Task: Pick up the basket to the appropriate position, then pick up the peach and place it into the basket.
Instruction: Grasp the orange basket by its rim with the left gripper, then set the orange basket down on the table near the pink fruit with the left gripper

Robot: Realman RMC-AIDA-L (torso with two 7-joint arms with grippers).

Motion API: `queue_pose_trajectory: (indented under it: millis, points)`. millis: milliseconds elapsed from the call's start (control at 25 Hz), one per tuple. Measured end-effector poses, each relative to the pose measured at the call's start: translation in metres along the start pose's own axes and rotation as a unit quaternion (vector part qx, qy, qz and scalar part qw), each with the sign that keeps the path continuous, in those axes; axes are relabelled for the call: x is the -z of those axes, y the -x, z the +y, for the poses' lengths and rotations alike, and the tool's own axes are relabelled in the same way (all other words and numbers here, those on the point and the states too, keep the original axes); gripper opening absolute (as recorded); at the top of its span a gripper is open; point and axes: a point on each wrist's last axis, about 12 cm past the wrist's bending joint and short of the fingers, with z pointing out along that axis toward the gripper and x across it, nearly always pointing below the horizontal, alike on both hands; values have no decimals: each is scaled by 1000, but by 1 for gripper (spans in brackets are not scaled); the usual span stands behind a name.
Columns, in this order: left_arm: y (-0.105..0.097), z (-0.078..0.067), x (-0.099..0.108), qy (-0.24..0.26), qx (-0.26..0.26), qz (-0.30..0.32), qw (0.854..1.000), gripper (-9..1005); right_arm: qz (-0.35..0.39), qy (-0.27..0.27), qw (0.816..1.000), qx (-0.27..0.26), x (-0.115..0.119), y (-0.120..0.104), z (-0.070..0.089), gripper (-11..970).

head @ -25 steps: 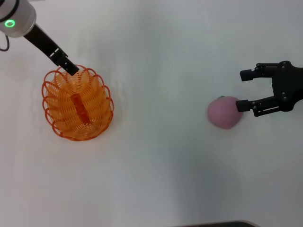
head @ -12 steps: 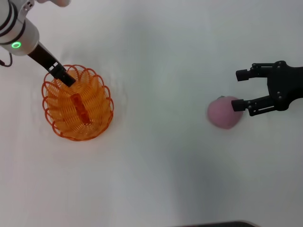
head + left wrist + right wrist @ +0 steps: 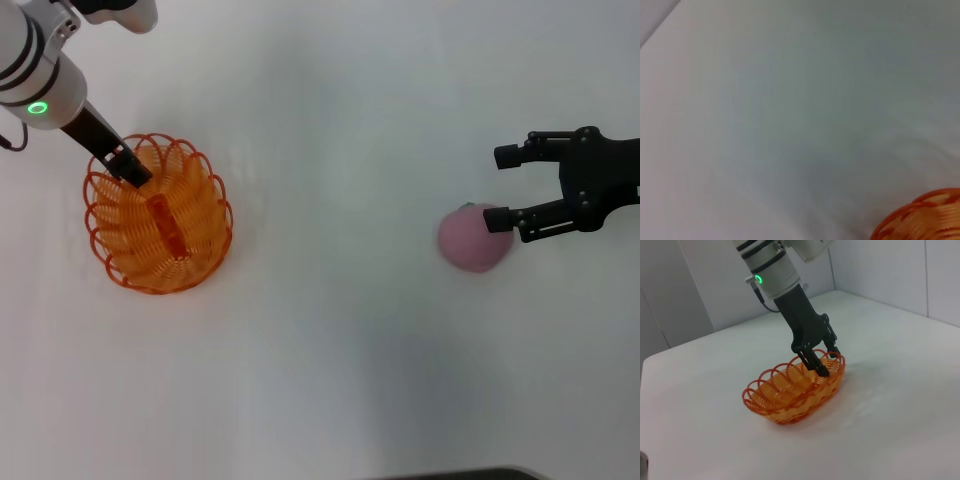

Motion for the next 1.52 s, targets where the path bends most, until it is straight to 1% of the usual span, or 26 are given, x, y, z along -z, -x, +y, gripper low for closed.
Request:
queue_pose_trajectory:
  millis: [80, 360, 520, 680, 800, 880, 960, 1000, 1120, 1160, 1320, 1360, 1440, 1520]
  points:
    - [0, 0, 0, 0, 1, -1, 1000, 699, 1, -1, 1000, 0, 0, 0, 0, 957]
    - [-1, 0, 3, -5, 7, -4, 1000, 427, 1, -2, 1000, -2, -1, -1, 0, 957]
    - [-4, 3, 7, -15, 27, -11, 999, 257, 1, -3, 1000, -1, -3, -2, 0, 957]
    - [-12, 13, 18, -33, 72, -38, 996, 209, 0, -3, 1000, 0, -4, -2, 0, 957]
    - [-21, 21, 28, -63, 116, -66, 989, 185, -1, -2, 1000, 0, -5, -2, 0, 957]
    - [-29, 26, 33, -85, 151, -83, 981, 174, -1, -2, 1000, 1, -6, -1, 0, 957]
    - [-39, 29, 37, -112, 194, -102, 969, 162, -1, -2, 1000, 2, -6, -1, 0, 957]
    - [-46, 30, 38, -129, 218, -110, 961, 153, -1, -3, 1000, 2, -6, -1, 0, 957]
    - [-61, 27, 40, -167, 264, -124, 942, 124, -2, -5, 1000, 2, -5, -1, 0, 957]
    - [-66, 26, 41, -176, 275, -127, 936, 115, -2, -6, 1000, 2, -4, -1, 0, 957]
    - [-89, 19, 40, -224, 338, -168, 899, 77, 0, -8, 1000, 5, -4, 1, -2, 956]
    - [-98, 15, 38, -239, 360, -182, 883, 67, 0, -7, 1000, 6, -4, 2, -2, 956]
    - [-103, 10, 34, -252, 376, -194, 870, 83, 1, -7, 1000, 10, -5, 4, -4, 956]
    - [-110, 0, 26, -266, 393, -205, 856, 99, 1, -9, 1000, 13, -5, 6, -5, 956]
